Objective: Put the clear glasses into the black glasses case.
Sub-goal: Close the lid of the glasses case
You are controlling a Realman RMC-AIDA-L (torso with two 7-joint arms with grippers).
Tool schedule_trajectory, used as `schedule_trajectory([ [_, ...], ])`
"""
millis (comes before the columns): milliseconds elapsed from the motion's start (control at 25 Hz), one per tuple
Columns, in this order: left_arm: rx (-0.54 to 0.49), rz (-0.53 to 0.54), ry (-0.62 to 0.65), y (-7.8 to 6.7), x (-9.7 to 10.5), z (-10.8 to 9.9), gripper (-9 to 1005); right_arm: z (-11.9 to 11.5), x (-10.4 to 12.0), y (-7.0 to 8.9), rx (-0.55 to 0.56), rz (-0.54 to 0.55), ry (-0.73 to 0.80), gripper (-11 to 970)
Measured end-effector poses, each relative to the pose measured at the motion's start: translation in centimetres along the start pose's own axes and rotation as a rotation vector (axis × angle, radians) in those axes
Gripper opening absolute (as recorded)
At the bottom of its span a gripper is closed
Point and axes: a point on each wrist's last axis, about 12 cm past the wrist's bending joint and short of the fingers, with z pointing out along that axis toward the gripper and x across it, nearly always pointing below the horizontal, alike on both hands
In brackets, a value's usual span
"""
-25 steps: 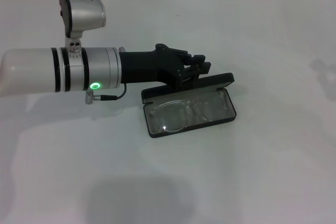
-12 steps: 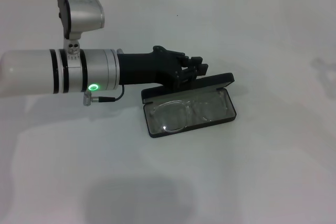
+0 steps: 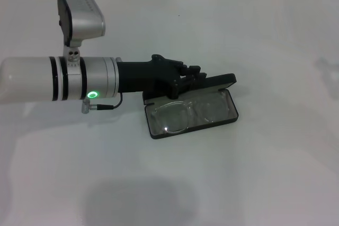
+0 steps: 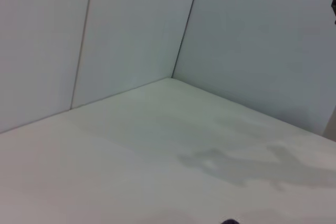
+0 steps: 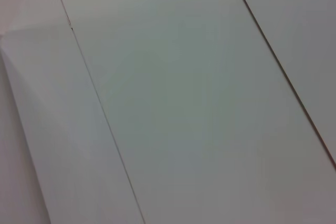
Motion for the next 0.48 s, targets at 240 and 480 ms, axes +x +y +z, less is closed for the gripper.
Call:
schedule_trajectory([
  [240, 0.002, -0.005, 0.005, -0.07, 0.22, 0.01, 220, -0.01, 0.22, 0.0, 0.001, 0.006, -0.002, 161],
  [480, 0.021, -0.016, 0.053, -0.43, 0.97, 0.08, 223, -0.01, 0.34, 0.05, -0.002, 0.012, -0.003, 163],
])
